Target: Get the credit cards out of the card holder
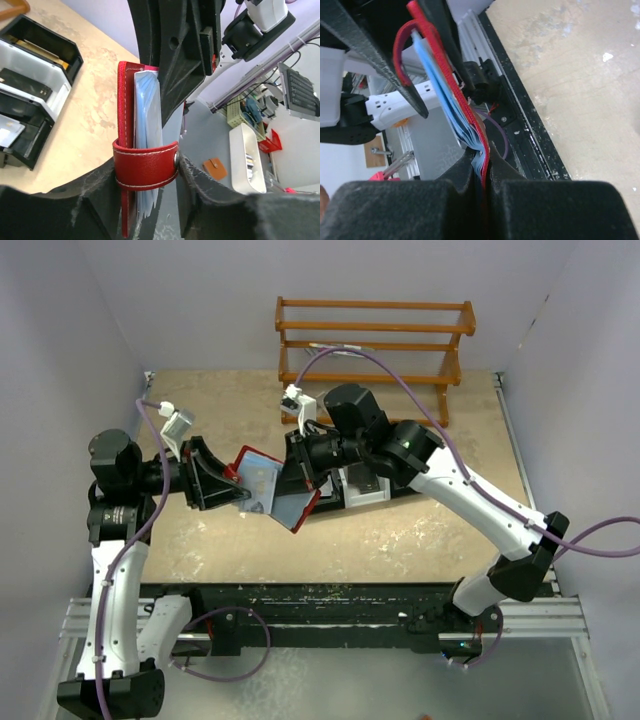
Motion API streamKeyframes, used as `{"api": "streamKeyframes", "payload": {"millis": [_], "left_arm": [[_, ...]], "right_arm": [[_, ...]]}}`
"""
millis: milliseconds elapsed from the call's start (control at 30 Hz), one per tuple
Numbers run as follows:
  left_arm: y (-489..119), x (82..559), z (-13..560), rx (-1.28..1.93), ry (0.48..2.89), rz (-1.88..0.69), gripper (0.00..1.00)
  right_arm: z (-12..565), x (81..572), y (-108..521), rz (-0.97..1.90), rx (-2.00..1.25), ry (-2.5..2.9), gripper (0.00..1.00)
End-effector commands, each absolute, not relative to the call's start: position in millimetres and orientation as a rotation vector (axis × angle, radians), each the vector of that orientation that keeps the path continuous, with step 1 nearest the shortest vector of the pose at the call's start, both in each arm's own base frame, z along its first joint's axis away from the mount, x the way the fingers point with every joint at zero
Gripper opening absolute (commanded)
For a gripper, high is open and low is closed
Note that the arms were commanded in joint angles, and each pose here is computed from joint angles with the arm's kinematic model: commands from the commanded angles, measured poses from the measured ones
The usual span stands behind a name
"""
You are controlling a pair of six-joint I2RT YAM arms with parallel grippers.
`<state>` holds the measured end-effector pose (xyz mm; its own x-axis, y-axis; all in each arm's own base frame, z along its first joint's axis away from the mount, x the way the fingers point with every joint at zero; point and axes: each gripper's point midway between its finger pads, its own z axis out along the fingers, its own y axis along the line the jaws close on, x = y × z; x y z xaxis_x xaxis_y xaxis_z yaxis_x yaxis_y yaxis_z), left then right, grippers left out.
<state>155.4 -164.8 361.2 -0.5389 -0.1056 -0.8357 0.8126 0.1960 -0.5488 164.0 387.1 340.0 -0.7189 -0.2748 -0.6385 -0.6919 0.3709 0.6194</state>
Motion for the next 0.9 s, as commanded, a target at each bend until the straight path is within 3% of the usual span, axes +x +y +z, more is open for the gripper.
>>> {"api": "streamKeyframes", "payload": {"millis": [0,67,167,333,533,600,867], "left_arm": [[-166.6,144.6,371.9,0.694,1.672,-1.54,0.51],[-166.7,143.7,372.0,0.691,1.675,-1.545,0.65],[-166.7,142.7,370.4,0.691,1.679,-1.551,0.66],[-166.5,142.5,367.3,0.682,1.7,-1.582,0.5],[-166.3,148.3,362.9,0.628,1.735,-1.605,0.16],[-166.3,148.6,364.4,0.617,1.743,-1.619,0.13],[-165.7,164.7,375.8,0.516,1.778,-1.628,0.07]], "right_arm": [[378.9,151.4,394.2,1.441,-0.923,2.025,0.0],[377.5,153.1,396.8,1.442,-0.921,2.033,0.0],[377.9,155.1,399.0,1.441,-0.925,2.031,0.0],[378.2,156.0,397.0,1.43,-0.931,2.023,0.0],[380.2,157.7,398.6,1.481,-0.954,1.993,0.0],[382.9,158.7,396.9,1.518,-0.963,1.972,0.01],[395.0,193.1,354.8,1.497,-0.853,1.909,0.53]]}}
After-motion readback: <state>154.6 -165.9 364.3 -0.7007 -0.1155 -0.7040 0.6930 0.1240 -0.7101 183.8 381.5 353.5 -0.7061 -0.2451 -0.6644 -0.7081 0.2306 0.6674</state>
